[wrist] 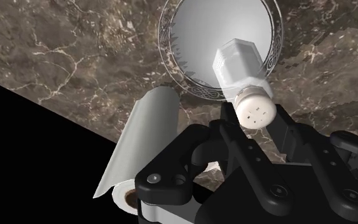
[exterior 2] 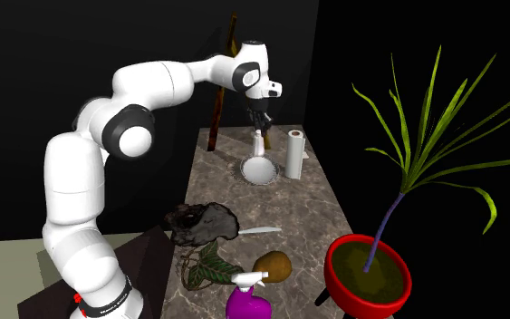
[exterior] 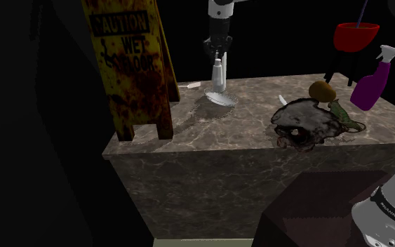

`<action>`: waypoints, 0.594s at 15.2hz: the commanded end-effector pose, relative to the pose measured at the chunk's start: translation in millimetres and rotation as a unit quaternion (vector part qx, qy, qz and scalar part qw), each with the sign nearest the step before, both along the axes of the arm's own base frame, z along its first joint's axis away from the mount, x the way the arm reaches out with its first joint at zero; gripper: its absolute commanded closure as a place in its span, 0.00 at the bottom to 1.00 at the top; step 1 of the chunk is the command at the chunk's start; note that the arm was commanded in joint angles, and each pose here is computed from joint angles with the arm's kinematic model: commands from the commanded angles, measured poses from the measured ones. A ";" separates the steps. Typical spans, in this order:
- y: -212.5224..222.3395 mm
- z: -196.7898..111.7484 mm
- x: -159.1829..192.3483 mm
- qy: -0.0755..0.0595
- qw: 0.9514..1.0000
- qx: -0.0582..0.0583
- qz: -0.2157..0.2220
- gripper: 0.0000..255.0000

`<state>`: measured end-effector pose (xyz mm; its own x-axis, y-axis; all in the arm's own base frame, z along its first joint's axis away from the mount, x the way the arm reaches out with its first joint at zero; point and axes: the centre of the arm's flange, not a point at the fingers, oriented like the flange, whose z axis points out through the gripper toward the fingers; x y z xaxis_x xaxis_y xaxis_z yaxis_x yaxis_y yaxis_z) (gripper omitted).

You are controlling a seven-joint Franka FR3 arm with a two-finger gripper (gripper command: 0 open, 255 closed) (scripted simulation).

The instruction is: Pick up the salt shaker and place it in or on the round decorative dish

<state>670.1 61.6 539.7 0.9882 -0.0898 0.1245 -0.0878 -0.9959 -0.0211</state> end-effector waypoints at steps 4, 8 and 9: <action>-0.2 -26.3 -0.1 0.000 1.000 0.000 0.000 1.00; -0.2 -47.4 -0.1 0.000 1.000 0.000 0.000 1.00; -0.2 -52.7 -0.1 0.000 1.000 0.000 0.000 1.00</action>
<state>669.6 60.1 493.2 0.9882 -0.0899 0.1243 -0.0879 -0.9959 -0.0212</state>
